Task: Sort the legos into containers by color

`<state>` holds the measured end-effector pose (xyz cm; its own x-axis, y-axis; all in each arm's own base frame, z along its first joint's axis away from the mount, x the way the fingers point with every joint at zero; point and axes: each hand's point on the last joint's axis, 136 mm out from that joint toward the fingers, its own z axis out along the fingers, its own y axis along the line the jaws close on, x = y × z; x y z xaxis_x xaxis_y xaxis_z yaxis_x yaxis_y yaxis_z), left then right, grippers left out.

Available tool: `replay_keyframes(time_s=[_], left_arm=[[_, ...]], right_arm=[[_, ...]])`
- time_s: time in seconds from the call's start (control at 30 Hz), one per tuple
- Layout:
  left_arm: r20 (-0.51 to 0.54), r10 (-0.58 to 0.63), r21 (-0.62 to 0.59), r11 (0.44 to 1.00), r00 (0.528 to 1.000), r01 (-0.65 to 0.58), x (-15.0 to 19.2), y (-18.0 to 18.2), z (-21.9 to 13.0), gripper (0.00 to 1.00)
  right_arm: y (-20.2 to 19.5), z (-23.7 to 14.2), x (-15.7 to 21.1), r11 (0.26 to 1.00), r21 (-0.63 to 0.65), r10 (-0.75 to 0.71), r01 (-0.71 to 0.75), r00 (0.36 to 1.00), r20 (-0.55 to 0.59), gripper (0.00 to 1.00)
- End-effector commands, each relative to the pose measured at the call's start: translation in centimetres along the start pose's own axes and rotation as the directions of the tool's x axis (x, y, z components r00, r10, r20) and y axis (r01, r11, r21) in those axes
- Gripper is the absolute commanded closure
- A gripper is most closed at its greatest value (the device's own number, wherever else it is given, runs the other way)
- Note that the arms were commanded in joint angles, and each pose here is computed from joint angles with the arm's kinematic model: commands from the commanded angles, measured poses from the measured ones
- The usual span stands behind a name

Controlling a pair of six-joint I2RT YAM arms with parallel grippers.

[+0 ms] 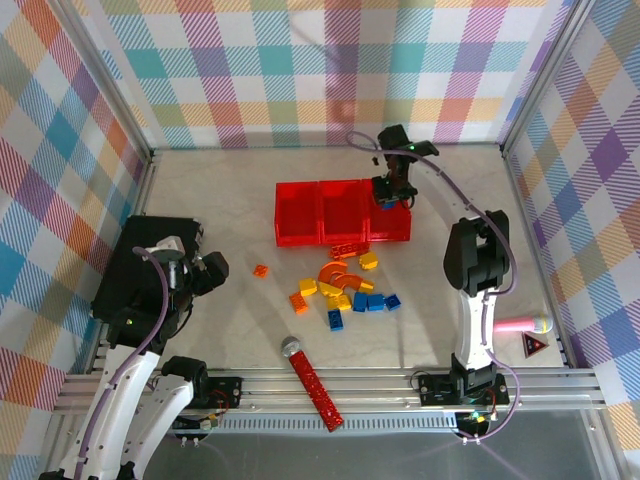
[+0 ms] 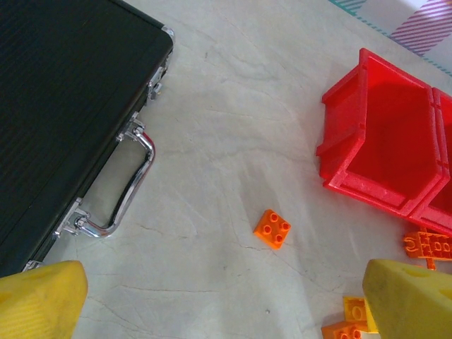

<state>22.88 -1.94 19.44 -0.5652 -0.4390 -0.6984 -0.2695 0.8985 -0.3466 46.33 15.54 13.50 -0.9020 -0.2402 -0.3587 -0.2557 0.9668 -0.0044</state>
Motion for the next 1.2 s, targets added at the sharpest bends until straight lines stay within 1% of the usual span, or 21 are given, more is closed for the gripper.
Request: replay_keyframes(time_s=[0.0, 0.07, 0.17, 0.57, 0.83, 1.0, 1.17], left_arm=[[-0.017, 0.001, 0.013, 1.000, 1.000, -0.001, 0.4, -0.2, 0.0, 0.00], [-0.025, 0.001, 0.021, 1.000, 1.000, -0.001, 0.6, -0.4, 0.3, 0.00], [-0.033, -0.002, 0.028, 1.000, 0.999, 0.003, 0.8, -0.5, 0.6, 0.00], [-0.036, -0.007, 0.023, 1.000, 0.999, 0.008, 1.0, -0.4, 0.9, 0.00], [-0.039, -0.011, 0.022, 1.000, 0.999, 0.012, 1.1, -0.3, 1.0, 0.00], [-0.038, -0.013, 0.020, 1.000, 0.999, 0.014, 1.1, -0.3, 1.0, 0.00], [-0.021, -0.020, -0.007, 1.000, 1.000, 0.020, 1.0, 0.3, 0.8, 0.00]], right_arm=[[0.0, 0.3, -0.5, 0.998, -0.043, 0.036, -0.036, 0.999, -0.002, 0.71], [0.4, 1.6, -0.3, 0.997, -0.073, 0.021, -0.022, 1.000, -0.020, 0.71], [0.5, 3.2, 0.0, 0.997, -0.078, 0.007, -0.010, 0.999, -0.038, 0.71], [0.6, 6.0, 0.2, 0.996, -0.091, 0.002, -0.008, 0.997, -0.072, 0.71], [0.6, 6.6, 0.6, 0.996, -0.090, -0.003, -0.006, 0.996, -0.093, 0.65], [0.5, 6.0, 0.3, 0.996, -0.085, -0.002, -0.005, 0.997, -0.083, 0.63], [0.5, 5.4, 0.1, 0.997, -0.083, -0.004, -0.003, 0.997, -0.080, 0.62]])
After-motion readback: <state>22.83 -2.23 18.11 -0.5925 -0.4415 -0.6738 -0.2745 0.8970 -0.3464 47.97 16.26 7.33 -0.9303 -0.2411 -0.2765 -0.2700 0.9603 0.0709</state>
